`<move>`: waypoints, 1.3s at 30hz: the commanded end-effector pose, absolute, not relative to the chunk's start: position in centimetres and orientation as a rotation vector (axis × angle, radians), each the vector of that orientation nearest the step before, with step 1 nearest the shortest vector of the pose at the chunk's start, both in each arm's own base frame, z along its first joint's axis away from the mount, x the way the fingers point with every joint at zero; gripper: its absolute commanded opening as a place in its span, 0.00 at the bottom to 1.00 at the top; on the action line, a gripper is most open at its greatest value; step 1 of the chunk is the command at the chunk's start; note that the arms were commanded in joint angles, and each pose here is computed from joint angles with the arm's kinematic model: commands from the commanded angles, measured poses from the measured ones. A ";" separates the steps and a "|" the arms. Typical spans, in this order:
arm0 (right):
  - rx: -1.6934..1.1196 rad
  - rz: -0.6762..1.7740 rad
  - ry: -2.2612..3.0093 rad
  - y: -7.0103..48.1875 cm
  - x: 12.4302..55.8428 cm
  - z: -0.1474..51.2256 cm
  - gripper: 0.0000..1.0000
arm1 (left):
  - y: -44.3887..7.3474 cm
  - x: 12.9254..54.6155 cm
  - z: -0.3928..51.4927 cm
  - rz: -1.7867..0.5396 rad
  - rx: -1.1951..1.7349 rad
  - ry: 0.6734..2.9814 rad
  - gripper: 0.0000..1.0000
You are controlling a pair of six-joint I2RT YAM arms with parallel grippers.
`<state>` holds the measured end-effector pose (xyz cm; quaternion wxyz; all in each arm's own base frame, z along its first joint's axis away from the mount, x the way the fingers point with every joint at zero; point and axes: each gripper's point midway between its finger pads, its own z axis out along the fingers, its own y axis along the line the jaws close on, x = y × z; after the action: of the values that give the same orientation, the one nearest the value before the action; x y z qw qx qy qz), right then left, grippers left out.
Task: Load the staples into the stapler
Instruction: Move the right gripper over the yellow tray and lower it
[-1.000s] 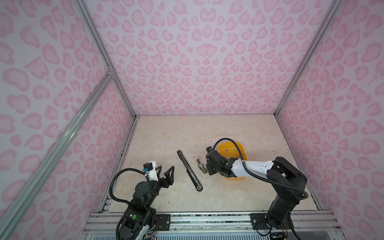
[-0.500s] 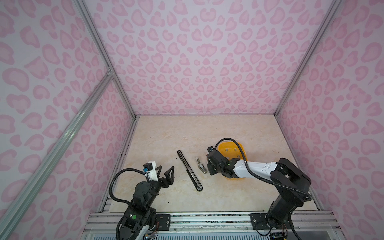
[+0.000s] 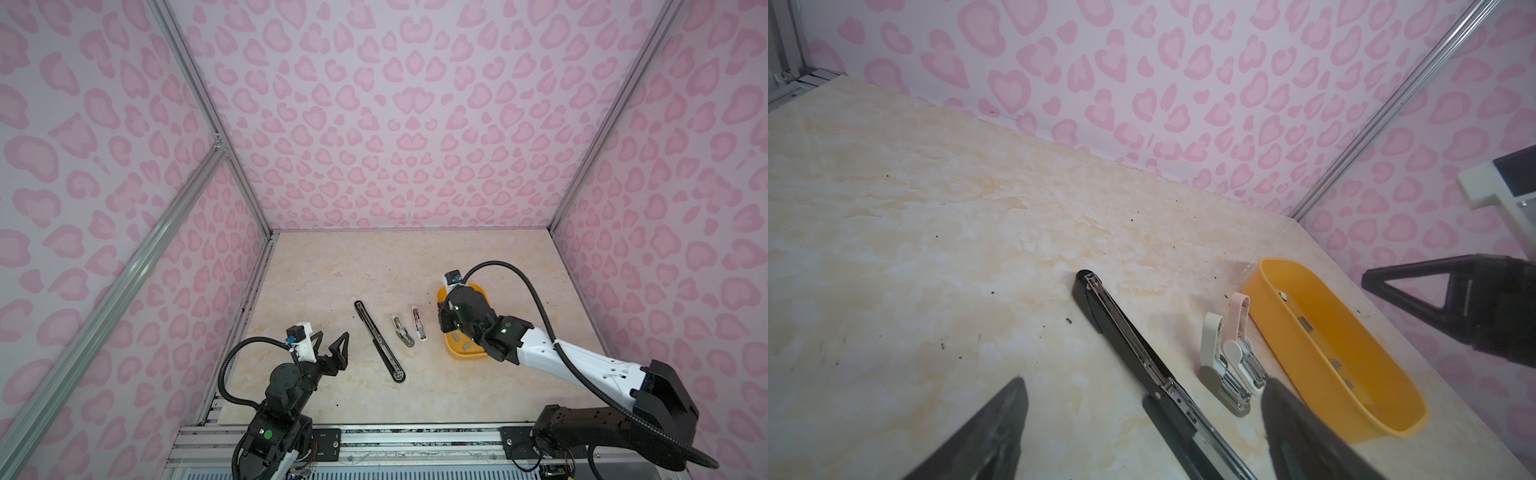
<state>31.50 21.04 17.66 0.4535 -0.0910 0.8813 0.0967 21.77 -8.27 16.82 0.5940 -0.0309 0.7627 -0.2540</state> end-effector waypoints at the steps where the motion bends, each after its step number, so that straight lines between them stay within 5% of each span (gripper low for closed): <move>1: -0.097 0.138 2.240 16.3 31.9 15.5 0.25 | -8.0 21.9 17.1 -0.578 -0.079 1.760 0.94; 7: 0.006 0.111 2.365 12.1 33.3 11.4 0.27 | -8.3 22.1 16.8 -0.574 -0.066 1.784 0.96; 22: -0.106 0.220 2.592 16.5 35.9 5.5 0.33 | -7.9 22.7 16.3 -0.529 -0.087 1.827 0.99; 31: -0.035 -0.128 2.589 13.3 36.5 4.5 0.34 | -7.9 22.8 16.0 -0.522 -0.093 1.839 1.00; 39: -0.054 -0.072 2.581 14.0 36.7 4.1 0.34 | -7.8 22.9 15.9 -0.517 -0.095 1.847 1.00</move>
<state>36.79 13.56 4.11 0.2725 -0.0131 0.9614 -0.0365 22.61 -7.91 14.39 0.5533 -0.0405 0.8029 -0.2183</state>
